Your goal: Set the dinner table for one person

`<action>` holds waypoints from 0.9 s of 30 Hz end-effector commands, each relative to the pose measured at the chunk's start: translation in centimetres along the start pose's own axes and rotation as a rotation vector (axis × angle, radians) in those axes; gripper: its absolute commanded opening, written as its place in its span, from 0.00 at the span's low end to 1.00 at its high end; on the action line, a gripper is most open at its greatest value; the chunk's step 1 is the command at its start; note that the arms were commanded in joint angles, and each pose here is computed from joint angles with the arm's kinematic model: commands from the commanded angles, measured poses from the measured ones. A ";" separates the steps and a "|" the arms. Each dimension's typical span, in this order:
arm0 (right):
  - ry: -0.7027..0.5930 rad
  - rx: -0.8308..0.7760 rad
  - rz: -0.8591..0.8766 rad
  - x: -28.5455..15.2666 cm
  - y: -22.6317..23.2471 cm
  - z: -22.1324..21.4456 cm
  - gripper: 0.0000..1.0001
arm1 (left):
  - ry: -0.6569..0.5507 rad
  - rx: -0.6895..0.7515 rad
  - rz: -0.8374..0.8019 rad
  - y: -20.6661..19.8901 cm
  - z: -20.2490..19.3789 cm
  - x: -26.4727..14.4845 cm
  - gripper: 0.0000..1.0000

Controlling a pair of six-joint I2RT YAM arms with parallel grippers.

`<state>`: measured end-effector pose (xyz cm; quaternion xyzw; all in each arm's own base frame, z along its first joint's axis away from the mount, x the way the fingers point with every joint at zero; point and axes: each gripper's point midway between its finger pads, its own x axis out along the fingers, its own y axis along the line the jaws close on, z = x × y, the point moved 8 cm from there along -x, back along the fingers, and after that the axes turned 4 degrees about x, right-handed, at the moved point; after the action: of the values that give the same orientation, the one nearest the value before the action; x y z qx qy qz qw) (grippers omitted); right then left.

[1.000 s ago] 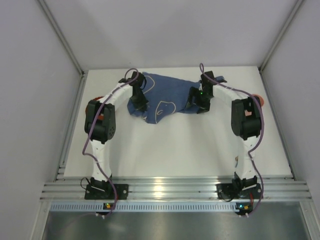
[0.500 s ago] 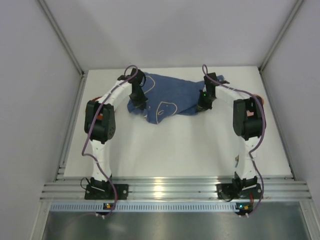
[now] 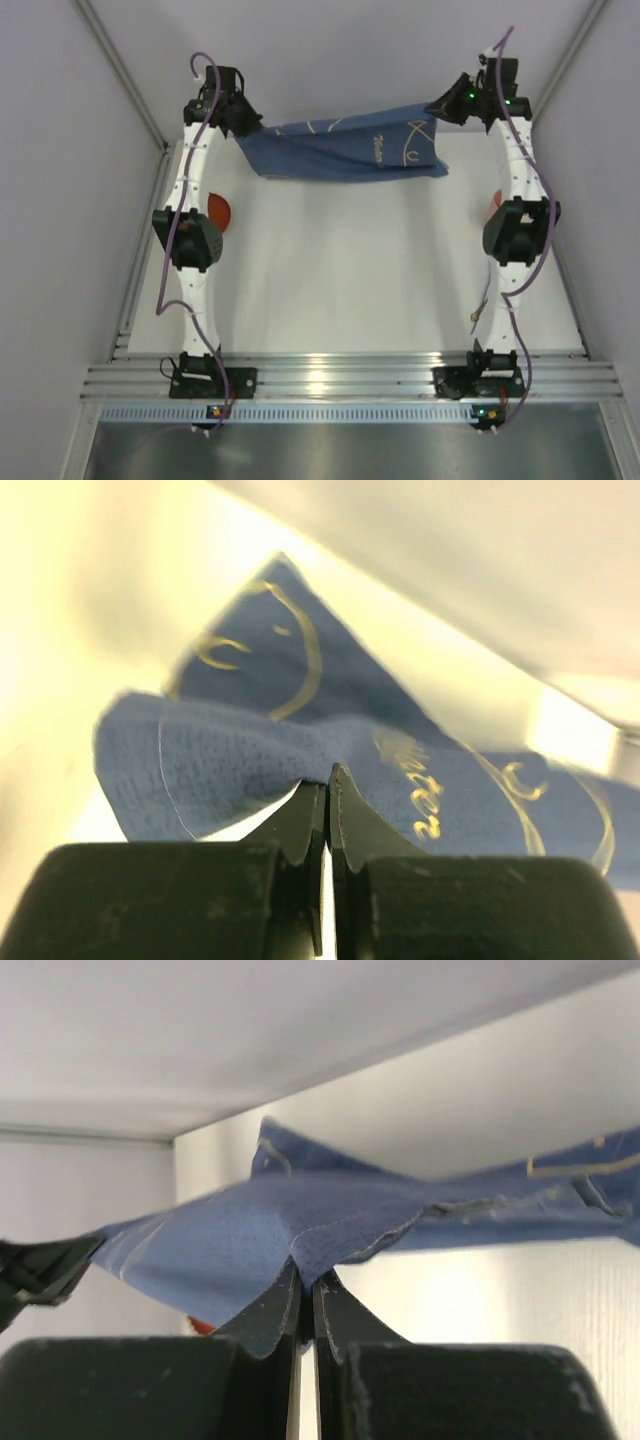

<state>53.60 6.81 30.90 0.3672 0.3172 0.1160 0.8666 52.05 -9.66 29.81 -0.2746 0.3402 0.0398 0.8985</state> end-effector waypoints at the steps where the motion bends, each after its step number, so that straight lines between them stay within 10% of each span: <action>1: -0.082 0.060 0.223 -5.2 2.9 3.3 0.00 | -0.148 0.032 -0.103 -1.3 3.5 -5.9 0.00; 9: 0.011 -0.108 0.014 -16.6 1.9 -6.7 0.00 | -0.160 0.146 -0.151 -0.5 -1.8 -14.6 0.00; 19: 0.408 0.119 -0.401 -16.6 -12.5 -23.8 0.00 | 0.359 0.098 0.073 9.9 -21.5 -9.7 0.00; 22: 0.511 0.167 -0.489 -16.9 -14.5 -26.4 0.00 | 0.519 0.080 0.166 11.9 -24.9 -9.6 0.14; 27: 0.499 0.129 -0.633 -19.7 -14.9 -27.0 0.41 | 0.594 0.059 0.148 12.0 -26.5 -11.6 0.48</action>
<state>20.84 3.89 12.45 0.3012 0.6612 -0.0748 0.6830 24.94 -11.29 12.58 -0.1923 0.6304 0.0401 0.7510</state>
